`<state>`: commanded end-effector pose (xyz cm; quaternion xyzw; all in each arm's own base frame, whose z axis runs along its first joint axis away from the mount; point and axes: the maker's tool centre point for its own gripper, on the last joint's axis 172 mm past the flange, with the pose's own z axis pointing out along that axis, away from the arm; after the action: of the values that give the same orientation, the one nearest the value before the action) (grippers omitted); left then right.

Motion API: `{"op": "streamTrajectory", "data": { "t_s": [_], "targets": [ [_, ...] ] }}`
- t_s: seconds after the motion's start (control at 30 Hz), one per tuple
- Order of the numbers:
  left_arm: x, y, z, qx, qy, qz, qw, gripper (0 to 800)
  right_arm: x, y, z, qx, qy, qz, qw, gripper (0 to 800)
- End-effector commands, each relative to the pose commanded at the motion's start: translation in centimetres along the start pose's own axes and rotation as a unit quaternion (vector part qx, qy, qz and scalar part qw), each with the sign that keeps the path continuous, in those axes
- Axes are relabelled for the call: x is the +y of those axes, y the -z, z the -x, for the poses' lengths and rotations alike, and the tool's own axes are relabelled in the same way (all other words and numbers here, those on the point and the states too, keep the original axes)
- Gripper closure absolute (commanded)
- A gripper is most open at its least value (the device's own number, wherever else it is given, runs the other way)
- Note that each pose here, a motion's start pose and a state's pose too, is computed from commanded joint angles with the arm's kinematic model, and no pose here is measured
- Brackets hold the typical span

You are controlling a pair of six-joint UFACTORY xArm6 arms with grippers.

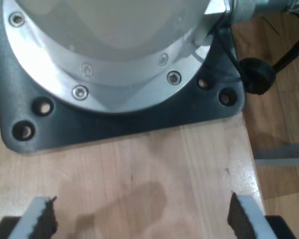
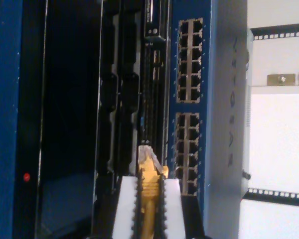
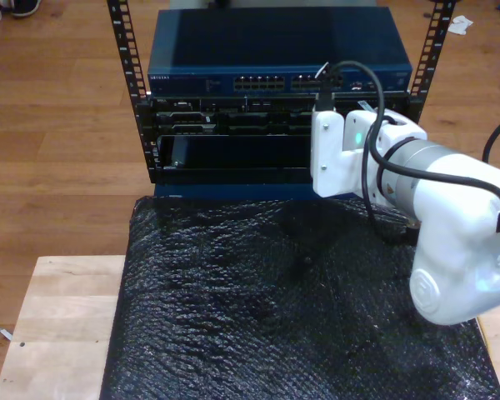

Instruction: Grab the cable and plug it in

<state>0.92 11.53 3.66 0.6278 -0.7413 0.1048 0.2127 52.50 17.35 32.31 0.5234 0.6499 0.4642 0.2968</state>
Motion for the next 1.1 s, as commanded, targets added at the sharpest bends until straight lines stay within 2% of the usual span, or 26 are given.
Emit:
{"op": "streamTrajectory", "data": {
  "t_s": [0.17,0.3,0.5,0.7,1.1],
  "targets": [
    [0.0,0.0,0.0,0.0,0.0,0.0,1.0,0,0.7,-1.0,-0.1,0.001,0.003,0.002,1.0,800],
    [0.0,0.0,0.0,-0.001,0.0,0.0,1.0,0,0.5,-1.1,-1.0,0.011,0.033,0.001,0.999,800],
    [0.0,0.0,0.0,0.0,0.0,0.0,1.0,0,0.6,-1.2,-1.0,0.012,0.036,0.0,0.999,800],
    [0.0,0.0,0.0,0.0,0.0,0.0,1.0,0,-1.6,-1.9,-0.5,0.009,0.035,-0.019,0.999,800],
    [0.0,0.0,0.0,-0.001,0.0,0.0,1.0,0,1.1,-2.0,-1.0,0.02,0.029,0.051,0.998,800]
  ]
}}
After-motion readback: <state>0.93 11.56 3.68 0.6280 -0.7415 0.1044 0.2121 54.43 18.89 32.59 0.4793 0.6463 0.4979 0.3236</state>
